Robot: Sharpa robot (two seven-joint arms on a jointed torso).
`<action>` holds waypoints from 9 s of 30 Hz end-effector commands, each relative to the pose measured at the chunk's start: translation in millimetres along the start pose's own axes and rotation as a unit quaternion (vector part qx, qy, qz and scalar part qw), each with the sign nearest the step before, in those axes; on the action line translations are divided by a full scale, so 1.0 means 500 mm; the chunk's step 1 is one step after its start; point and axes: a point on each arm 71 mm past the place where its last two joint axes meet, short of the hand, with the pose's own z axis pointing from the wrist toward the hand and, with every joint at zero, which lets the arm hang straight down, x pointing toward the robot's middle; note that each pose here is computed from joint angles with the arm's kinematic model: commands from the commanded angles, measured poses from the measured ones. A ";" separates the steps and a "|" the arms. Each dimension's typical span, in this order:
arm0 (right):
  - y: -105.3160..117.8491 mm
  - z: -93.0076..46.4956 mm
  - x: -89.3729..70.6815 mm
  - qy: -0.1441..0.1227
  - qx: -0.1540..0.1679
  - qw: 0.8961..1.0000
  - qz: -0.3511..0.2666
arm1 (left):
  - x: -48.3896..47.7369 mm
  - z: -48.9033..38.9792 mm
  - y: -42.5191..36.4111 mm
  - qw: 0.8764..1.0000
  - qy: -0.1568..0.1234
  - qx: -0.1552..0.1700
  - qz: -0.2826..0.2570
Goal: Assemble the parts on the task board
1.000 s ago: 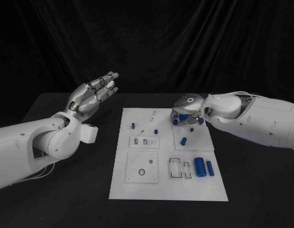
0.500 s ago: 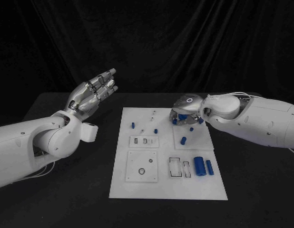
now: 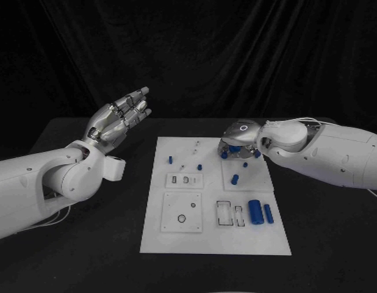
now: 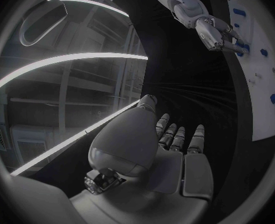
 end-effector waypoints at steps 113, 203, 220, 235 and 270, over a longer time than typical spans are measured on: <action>0.027 0.168 -0.064 -0.039 0.027 0.998 0.040 | 0.010 0.025 -0.003 0.999 0.027 0.040 -0.016; -0.098 -0.075 0.004 -0.045 0.153 0.984 0.081 | -0.005 0.015 0.002 0.999 0.029 0.026 -0.021; -0.099 -0.071 0.031 -0.040 0.158 0.983 0.083 | -0.004 0.016 0.003 0.999 0.031 0.026 -0.023; -0.093 -0.060 0.039 -0.039 0.151 0.984 0.083 | -0.005 0.017 0.005 0.999 0.032 0.025 -0.023; -0.081 -0.042 0.077 -0.002 0.141 0.985 0.096 | -0.005 0.018 0.009 0.999 0.034 0.022 -0.026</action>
